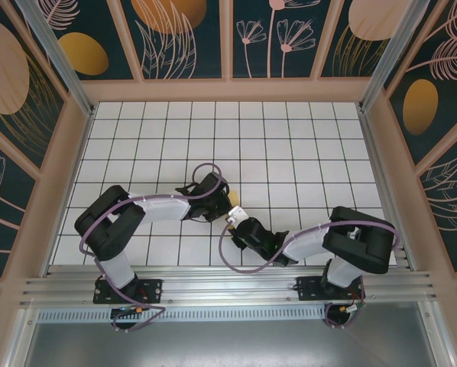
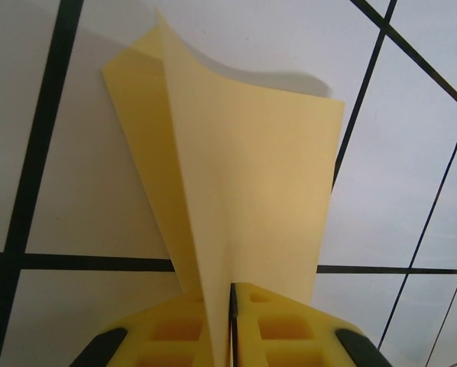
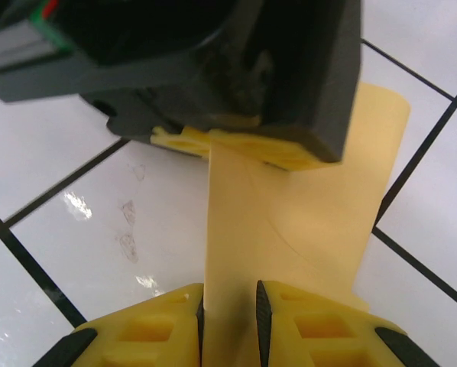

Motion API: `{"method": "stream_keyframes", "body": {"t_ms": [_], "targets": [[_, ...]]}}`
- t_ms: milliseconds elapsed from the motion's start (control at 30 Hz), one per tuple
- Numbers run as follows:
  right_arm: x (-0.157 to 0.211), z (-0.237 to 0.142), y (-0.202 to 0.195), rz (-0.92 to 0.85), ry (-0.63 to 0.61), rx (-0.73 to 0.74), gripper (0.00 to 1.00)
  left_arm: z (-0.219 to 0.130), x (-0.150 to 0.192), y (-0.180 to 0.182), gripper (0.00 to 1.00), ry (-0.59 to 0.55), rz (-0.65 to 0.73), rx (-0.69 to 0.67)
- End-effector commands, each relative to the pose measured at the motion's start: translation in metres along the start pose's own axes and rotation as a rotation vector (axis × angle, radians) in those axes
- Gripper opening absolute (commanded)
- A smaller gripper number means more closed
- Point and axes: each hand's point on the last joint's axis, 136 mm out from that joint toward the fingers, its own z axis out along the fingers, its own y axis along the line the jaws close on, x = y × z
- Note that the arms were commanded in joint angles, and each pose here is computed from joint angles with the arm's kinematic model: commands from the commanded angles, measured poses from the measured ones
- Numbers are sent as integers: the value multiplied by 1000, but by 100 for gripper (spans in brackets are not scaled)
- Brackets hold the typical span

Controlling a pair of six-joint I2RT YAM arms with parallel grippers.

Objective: Fold a paper plane with a square sheet of paper (pick it up from the middle)

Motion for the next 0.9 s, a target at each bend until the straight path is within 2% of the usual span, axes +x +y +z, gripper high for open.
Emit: {"method": "stream_keyframes", "body": {"t_ms": [0,167,333,500,600,700,767,867], "targets": [[7,3,-4,-57,37,61,25,2,-2,-4,13,12,4,-4],[14,2,-5,-61,46,85,21,2,-2,-2,13,9,9,-13],[13,1,-6,-44,38,96,10,0,-4,-1,13,0,12,-24],[9,1,-6,-13,27,97,0,-9,-10,2,18,-35,21,-48],[4,0,-4,28,13,81,0,-22,-16,2,25,-68,25,-47],[-3,-1,2,111,-8,21,0,-40,-28,6,43,-133,17,-57],[-9,-1,6,191,-27,-41,0,-55,-36,11,47,-185,8,-61],[-17,-2,11,320,-51,-132,0,-77,-44,18,63,-262,-8,-58]]}}
